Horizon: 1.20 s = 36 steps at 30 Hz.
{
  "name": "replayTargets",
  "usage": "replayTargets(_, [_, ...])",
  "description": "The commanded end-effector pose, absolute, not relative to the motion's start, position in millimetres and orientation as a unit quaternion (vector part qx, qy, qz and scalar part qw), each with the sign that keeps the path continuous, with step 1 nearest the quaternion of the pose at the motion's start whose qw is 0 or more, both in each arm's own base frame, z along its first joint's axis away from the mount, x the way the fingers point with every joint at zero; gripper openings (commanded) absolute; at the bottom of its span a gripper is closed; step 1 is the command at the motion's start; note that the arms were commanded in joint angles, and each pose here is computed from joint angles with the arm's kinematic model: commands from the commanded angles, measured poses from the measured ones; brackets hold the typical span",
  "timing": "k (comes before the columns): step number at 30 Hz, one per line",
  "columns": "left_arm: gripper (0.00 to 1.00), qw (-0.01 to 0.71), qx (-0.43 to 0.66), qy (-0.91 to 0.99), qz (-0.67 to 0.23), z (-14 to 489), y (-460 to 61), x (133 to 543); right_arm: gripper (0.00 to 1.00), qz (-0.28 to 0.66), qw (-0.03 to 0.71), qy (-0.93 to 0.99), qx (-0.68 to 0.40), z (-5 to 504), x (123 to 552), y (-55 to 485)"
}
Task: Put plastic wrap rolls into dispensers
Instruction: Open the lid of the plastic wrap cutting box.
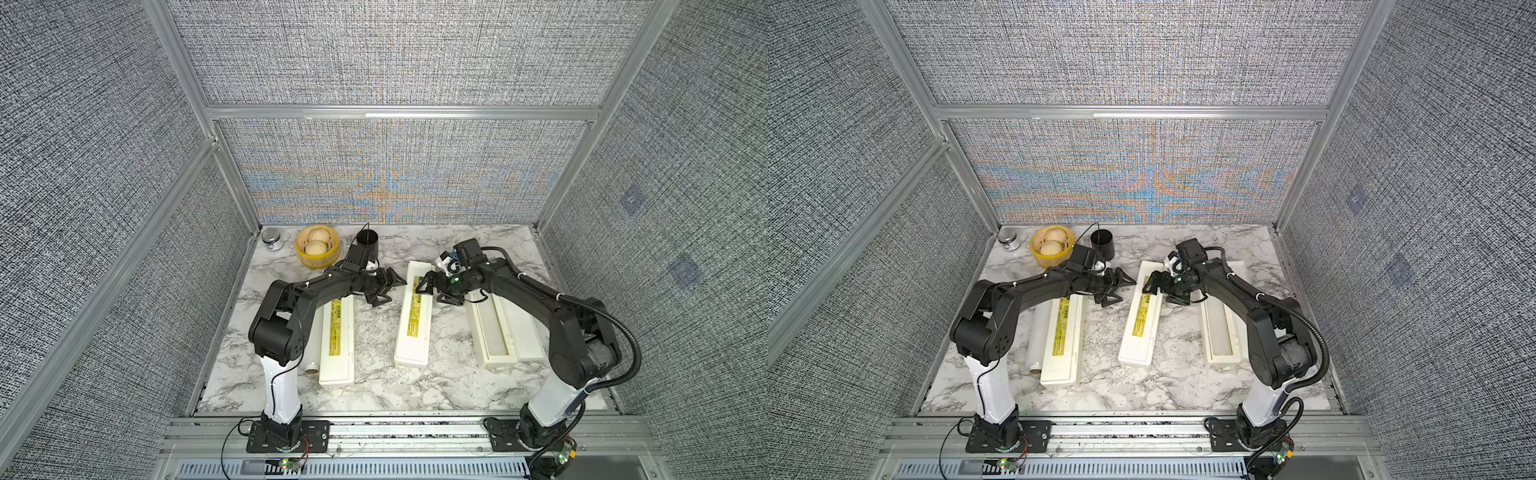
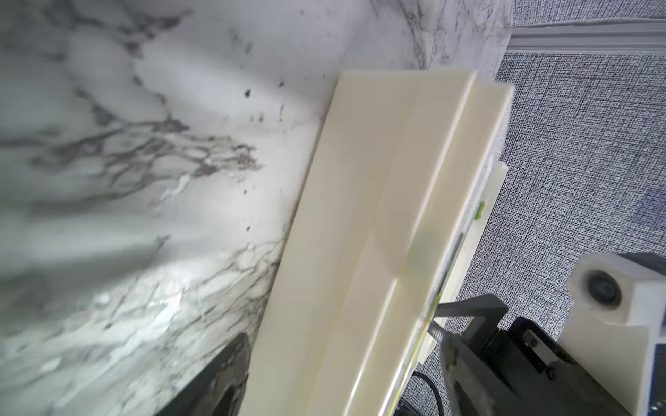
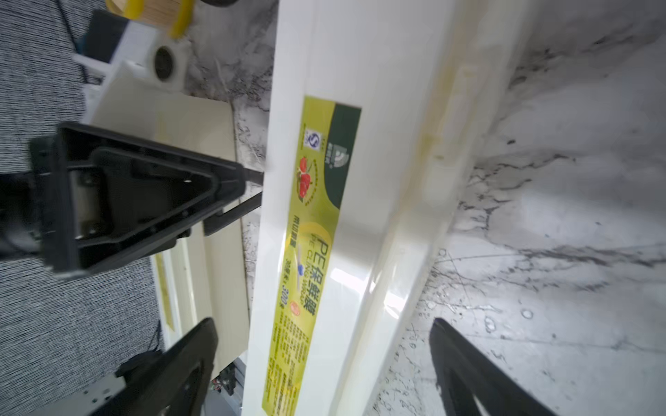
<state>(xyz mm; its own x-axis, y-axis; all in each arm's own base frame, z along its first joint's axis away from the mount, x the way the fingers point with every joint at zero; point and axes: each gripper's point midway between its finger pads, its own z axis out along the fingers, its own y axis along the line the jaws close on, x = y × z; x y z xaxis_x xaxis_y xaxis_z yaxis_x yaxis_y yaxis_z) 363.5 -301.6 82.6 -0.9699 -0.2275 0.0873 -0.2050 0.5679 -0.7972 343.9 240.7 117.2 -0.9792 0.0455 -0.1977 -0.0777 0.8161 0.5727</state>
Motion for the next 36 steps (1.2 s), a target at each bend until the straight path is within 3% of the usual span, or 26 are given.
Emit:
replayTargets(1, [0.78, 0.014, -0.114, 0.889, -0.443, 78.6, -290.8, 352.2, 0.97, 0.202, 0.087, 0.975, 0.023, 99.2, 326.8, 225.1])
replayTargets(5, [0.76, 0.007, -0.109, 0.884, -0.454, 71.3, -288.3, 341.3, 0.99, 0.132, 0.085, 0.987, 0.032, 89.7, 318.1, 228.9])
replayTargets(19, [0.75, 0.011, -0.106, 0.875, -0.472, 62.0, -275.4, 335.7, 0.99, 0.052, 0.067, 0.996, 0.032, 66.5, 307.7, 259.0])
replayTargets(26, [0.74, 0.005, -0.096, 0.868, -0.487, 66.7, -281.1, 337.3, 0.96, 0.125, 0.096, 0.987, -0.035, 92.6, 309.1, 276.3])
replayTargets(36, [0.74, -0.020, -0.074, 0.864, -0.498, 65.5, -302.4, 334.2, 0.94, 0.194, 0.081, 0.976, -0.062, 102.8, 302.9, 282.2])
